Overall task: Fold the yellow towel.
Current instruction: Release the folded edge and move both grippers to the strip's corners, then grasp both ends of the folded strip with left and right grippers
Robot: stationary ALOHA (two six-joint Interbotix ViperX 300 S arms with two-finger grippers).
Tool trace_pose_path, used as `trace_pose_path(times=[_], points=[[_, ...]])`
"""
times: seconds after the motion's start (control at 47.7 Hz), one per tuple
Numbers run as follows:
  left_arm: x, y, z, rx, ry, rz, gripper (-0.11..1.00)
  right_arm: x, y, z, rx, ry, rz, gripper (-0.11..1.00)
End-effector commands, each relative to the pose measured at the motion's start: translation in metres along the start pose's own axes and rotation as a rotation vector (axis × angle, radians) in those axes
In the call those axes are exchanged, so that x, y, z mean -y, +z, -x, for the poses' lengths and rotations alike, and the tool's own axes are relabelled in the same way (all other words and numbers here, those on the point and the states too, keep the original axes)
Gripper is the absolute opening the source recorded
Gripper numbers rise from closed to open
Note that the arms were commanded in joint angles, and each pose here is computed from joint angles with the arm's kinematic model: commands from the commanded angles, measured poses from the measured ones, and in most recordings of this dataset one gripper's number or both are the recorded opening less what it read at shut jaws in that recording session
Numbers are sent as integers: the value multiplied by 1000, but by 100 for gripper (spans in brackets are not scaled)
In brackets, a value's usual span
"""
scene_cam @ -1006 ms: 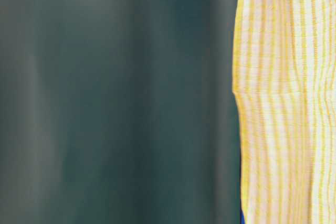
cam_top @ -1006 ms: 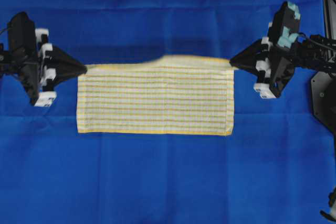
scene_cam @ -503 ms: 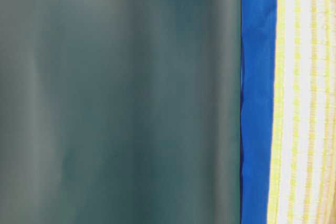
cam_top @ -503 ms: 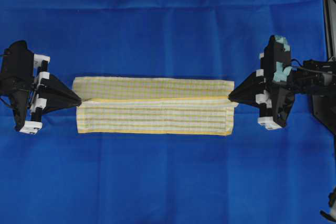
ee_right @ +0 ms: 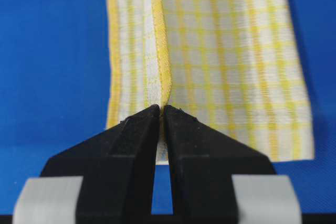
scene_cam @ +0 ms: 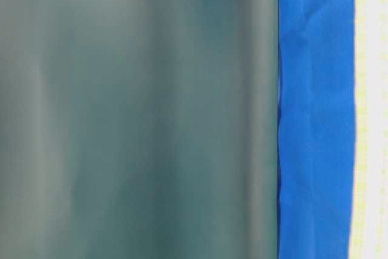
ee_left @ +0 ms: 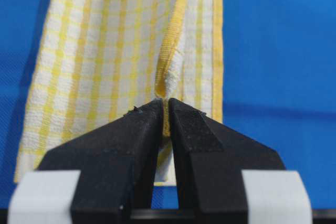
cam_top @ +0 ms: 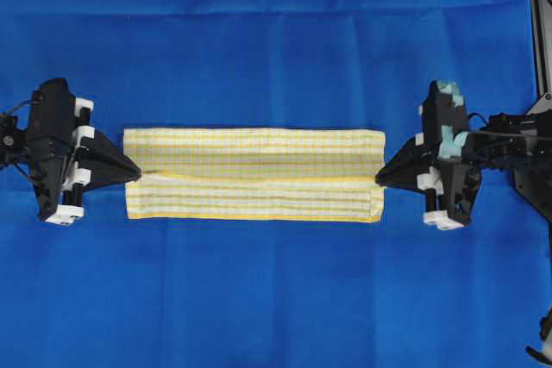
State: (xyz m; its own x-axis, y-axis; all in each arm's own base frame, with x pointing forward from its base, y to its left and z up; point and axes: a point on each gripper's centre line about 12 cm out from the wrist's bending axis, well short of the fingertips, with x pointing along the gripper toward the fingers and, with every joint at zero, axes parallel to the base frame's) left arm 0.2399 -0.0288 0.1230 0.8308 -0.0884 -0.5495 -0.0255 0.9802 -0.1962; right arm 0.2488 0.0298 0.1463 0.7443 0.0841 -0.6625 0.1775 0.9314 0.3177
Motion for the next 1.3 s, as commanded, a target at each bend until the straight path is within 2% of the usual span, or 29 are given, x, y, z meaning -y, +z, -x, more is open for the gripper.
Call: trace_pose_path(times=[0.0,0.084,0.168,0.21,0.251,0.356,0.44,0.503,0.629,0.817,0.943,1.11,1.278], points=[[2,6,-2,18,-5,1,5,-8,8,-4,12,16,8,4],[2,7,-2,22,-6,9,8,-12,9,-10,-7,18,11,5],[3,8,-2,22,-7,29,23,-18,8,-16,-39,25,7,5],[2,7,-2,20,-6,40,34,-19,7,-18,-54,26,5,9],[3,8,-2,22,-7,52,44,-20,6,-19,-65,27,5,17],[3,9,-2,20,-7,71,72,-20,6,-18,-64,27,5,49],[4,11,-1,19,-8,69,84,-19,9,-15,-34,29,6,73],[3,14,-1,21,-5,65,84,-17,12,-12,-8,27,2,81],[-3,23,0,38,19,72,79,-1,19,-5,39,-7,-30,74],[-34,26,-1,13,126,76,79,34,30,1,83,-103,-81,74],[-53,30,0,13,188,52,79,53,32,0,72,-158,-103,74],[-58,31,-3,-2,206,18,79,60,29,-6,41,-180,-115,74],[-64,20,-11,-48,220,26,79,68,19,-18,-8,-209,-127,74]])
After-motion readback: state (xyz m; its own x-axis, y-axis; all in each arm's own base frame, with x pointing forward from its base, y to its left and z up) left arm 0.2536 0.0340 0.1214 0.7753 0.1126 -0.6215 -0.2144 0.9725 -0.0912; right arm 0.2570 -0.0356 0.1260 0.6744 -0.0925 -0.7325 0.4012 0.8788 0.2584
